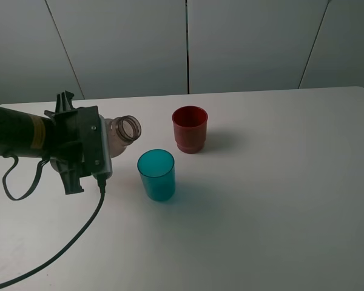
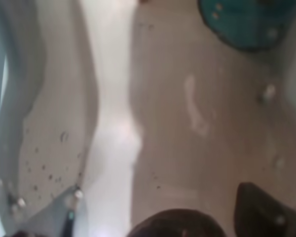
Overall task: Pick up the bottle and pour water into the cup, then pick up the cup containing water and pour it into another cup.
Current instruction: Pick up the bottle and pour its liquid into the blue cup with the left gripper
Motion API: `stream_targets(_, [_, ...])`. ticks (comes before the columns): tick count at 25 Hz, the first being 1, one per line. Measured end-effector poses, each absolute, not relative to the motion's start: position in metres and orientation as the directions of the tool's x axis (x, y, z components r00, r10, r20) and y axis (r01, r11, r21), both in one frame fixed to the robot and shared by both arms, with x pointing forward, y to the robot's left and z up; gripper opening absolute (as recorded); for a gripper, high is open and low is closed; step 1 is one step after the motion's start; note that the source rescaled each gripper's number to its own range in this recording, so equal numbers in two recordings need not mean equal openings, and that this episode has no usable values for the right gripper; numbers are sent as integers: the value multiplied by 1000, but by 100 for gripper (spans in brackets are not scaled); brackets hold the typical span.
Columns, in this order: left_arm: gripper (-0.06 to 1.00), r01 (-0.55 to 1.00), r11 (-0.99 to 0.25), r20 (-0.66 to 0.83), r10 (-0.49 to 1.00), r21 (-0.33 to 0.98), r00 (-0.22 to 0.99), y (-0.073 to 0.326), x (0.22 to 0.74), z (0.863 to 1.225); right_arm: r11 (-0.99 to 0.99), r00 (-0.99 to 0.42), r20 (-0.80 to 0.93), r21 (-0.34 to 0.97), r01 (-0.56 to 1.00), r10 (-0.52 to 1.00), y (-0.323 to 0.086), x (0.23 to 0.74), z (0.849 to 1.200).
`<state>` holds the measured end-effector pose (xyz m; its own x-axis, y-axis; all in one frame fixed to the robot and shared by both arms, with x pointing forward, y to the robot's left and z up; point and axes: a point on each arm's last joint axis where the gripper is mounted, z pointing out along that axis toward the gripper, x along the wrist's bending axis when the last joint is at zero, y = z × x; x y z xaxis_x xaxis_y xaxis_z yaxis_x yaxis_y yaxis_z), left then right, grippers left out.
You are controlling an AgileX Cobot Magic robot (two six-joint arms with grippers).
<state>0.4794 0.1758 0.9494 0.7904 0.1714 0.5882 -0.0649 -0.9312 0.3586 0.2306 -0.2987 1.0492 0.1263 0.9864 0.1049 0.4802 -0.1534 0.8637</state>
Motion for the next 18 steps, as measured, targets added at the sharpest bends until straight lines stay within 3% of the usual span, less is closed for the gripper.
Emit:
stream_targets(11, [2, -182, -965, 632, -24, 186, 775, 179, 480, 949, -156, 127, 107, 863, 480, 986, -299, 231, 1049])
stream_targets(18, [2, -257, -951, 657, -85, 171, 749, 176, 480, 951, -156, 127, 107, 863, 480, 986, -299, 231, 1049])
